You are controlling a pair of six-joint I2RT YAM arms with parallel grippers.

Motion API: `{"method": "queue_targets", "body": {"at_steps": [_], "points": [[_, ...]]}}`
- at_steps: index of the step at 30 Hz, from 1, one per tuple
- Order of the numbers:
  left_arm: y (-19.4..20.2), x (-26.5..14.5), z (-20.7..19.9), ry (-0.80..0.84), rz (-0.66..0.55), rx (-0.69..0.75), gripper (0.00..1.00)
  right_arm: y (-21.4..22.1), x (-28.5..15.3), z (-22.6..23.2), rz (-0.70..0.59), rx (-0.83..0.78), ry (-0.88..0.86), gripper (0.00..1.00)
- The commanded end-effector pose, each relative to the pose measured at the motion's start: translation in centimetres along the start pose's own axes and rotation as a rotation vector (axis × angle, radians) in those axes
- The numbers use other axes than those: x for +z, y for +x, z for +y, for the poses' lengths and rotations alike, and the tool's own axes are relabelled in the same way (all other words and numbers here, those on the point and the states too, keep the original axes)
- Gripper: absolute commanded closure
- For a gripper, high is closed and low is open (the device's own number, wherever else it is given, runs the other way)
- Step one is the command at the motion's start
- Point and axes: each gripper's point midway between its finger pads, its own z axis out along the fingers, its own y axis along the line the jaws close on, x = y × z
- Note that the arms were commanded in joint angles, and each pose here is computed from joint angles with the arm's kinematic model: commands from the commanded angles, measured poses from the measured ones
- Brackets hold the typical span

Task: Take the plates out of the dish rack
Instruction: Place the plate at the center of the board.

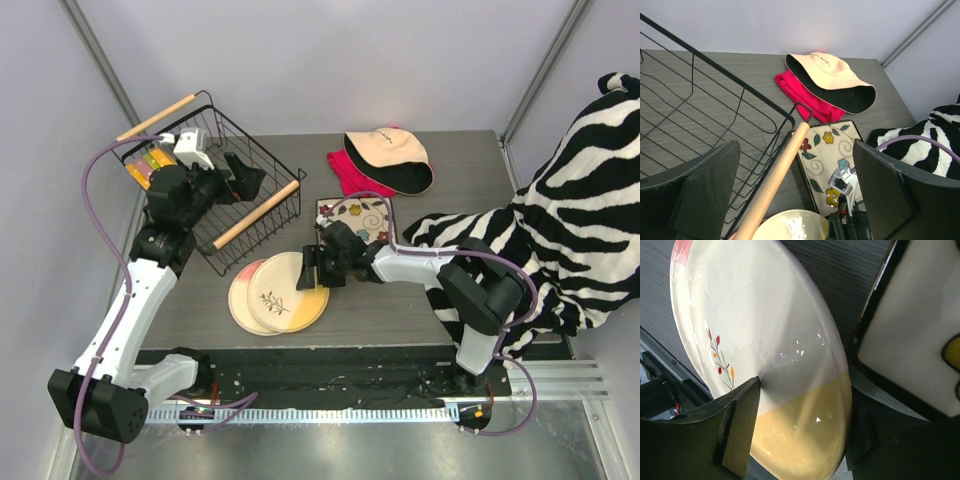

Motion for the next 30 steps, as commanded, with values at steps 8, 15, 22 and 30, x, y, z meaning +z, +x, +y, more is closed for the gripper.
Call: {"method": "queue_targets", "body": {"at_steps": [8, 15, 22, 30], "points": [[-1.9, -0.6, -1.1, 0.043, -0.066, 0.004, 0.00, -2.7, -0.2, 2.7, -0.068, -0.045, -0.047, 0.30], [-1.9, -0.6, -1.2, 0.048, -0.065, 0.003, 0.00, -2.4, -0.9, 2.0, -0.068, -0.055, -0.012, 0.28], [-2.1, -0.7, -1.2, 0.047, -0.071, 0.005, 0.00, -2.8, -1.9, 2.0, -0.086, -0.061, 0.005, 0.24], [-2.0, -0.7, -1.3, 0.049, -0.068, 0.002, 0.00, -3.3, -3.3, 2.7, -0.107, -0.052, -0.003, 0.24]]}}
